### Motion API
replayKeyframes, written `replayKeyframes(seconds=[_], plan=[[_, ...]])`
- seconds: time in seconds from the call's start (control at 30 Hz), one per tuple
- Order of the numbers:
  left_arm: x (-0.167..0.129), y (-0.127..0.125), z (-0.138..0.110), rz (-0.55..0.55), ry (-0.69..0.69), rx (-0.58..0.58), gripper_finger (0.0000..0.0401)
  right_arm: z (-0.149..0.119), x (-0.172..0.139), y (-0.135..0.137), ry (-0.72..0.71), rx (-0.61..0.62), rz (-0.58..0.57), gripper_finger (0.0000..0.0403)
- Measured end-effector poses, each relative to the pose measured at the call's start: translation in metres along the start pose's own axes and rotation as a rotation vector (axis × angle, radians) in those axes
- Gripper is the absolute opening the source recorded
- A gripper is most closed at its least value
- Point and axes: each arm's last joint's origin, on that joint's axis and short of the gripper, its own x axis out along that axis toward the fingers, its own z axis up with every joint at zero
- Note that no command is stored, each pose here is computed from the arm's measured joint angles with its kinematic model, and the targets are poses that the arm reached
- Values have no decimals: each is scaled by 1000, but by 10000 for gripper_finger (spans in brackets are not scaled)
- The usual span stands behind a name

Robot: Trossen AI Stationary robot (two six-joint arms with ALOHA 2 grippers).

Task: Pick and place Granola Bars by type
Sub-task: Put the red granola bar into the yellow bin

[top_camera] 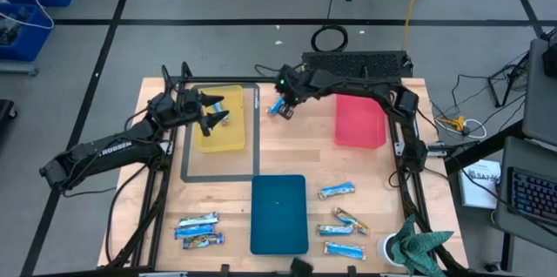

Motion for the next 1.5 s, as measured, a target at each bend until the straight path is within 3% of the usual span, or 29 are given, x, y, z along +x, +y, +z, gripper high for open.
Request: replayKeyframes(seconds=[0.3,0.47,0.9,1.17,1.3,1.4,1.5], plan=[[26,-8,5,-71,-180,20,340,24,-48,105,-404,-335,-86,0],[35,-5,4,-86,-243,-12,340,27,-62,136,-539,-406,-75,0],[39,-3,4,-83,-282,-41,340,21,-54,141,-595,-390,-64,0],[52,-9,8,-136,-233,-57,340,20,-52,138,-597,-392,-70,0],[60,-9,4,-89,-212,-56,338,21,-52,139,-607,-391,-69,0],[60,-8,4,-85,-217,-43,318,21,-52,139,-604,-393,-70,0],[60,-9,3,-95,-213,-34,271,21,-52,138,-605,-392,-70,0]])
